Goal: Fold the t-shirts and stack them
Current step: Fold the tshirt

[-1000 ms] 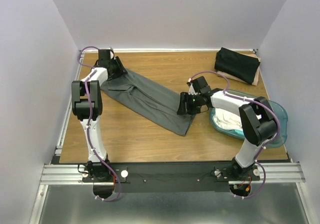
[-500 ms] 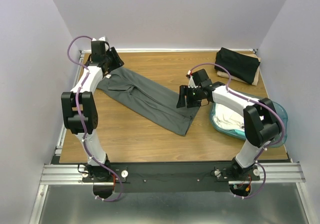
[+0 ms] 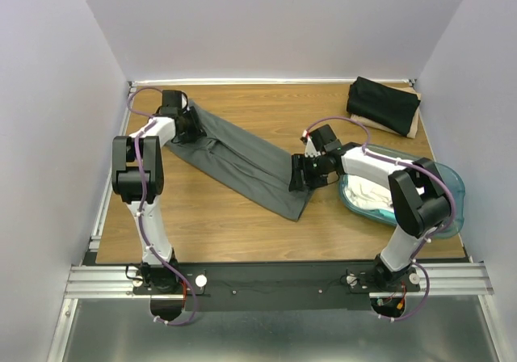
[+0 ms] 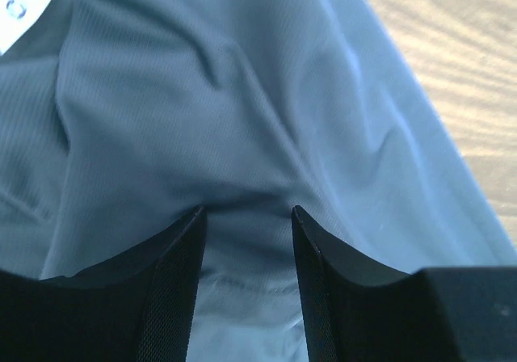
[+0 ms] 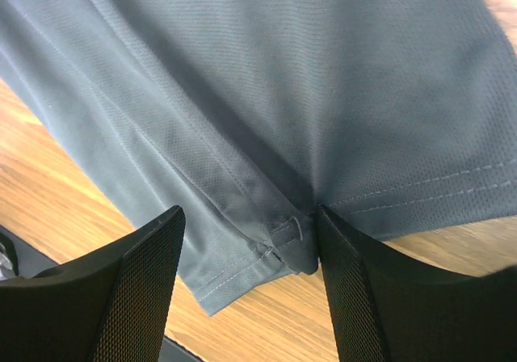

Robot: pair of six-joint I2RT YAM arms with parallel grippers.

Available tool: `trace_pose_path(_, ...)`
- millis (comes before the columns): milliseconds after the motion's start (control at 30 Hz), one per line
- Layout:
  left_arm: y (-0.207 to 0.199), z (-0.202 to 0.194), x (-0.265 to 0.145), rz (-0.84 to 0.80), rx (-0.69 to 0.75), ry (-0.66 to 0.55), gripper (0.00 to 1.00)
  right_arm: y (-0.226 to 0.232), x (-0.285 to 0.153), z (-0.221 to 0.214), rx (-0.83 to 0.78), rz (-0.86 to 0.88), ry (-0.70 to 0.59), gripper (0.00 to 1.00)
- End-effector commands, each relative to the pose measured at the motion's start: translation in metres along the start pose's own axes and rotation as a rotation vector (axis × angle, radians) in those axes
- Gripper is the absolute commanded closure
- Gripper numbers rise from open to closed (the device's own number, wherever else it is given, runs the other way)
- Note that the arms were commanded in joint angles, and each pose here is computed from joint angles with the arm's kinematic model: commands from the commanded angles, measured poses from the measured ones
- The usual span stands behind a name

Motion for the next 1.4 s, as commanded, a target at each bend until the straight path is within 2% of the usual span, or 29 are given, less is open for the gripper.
trace_pose_path(0, -0.019, 0.003, 0.011, -0.008, 0.063, -0.006, 0.46, 0.008, 0.003, -0.014, -0.005, 0.041, 0.037, 0.28)
trace_pose_path(367, -0.055, -0.011, 0.053, -0.035, 0.128, 0.069, 0.46, 0.030, 0.009, -0.032, -0.038, 0.085, 0.084, 0.28)
trace_pose_path(800, -0.091, -0.005, 0.069, -0.115, 0.181, 0.074, 0.45, 0.075, 0.018, -0.030, -0.142, 0.157, 0.108, 0.28)
trace_pose_path(1067, -0.132, -0.011, 0.076, -0.197, 0.236, 0.069, 0.46, 0.094, 0.018, -0.031, -0.206, 0.208, 0.119, 0.27)
trace_pose_path(1200, -0.147, -0.011, 0.075, -0.233, 0.252, 0.061, 0.45, 0.107, 0.016, -0.031, -0.247, 0.236, 0.114, 0.27)
trace_pose_path(1367, -0.176, 0.010, 0.038, -0.295, 0.275, -0.025, 0.45, 0.117, 0.003, -0.019, -0.262, 0.245, 0.060, 0.27)
Point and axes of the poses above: each gripper's point midway between its finger pads, its own x axis out along the fingers, its own y axis along the line the jaws close on, z = x × y, the point moved 8 cm from there along -x, back along the fingers, and after that the axes turned 9 degrees about -x, right-handed, at the moved point
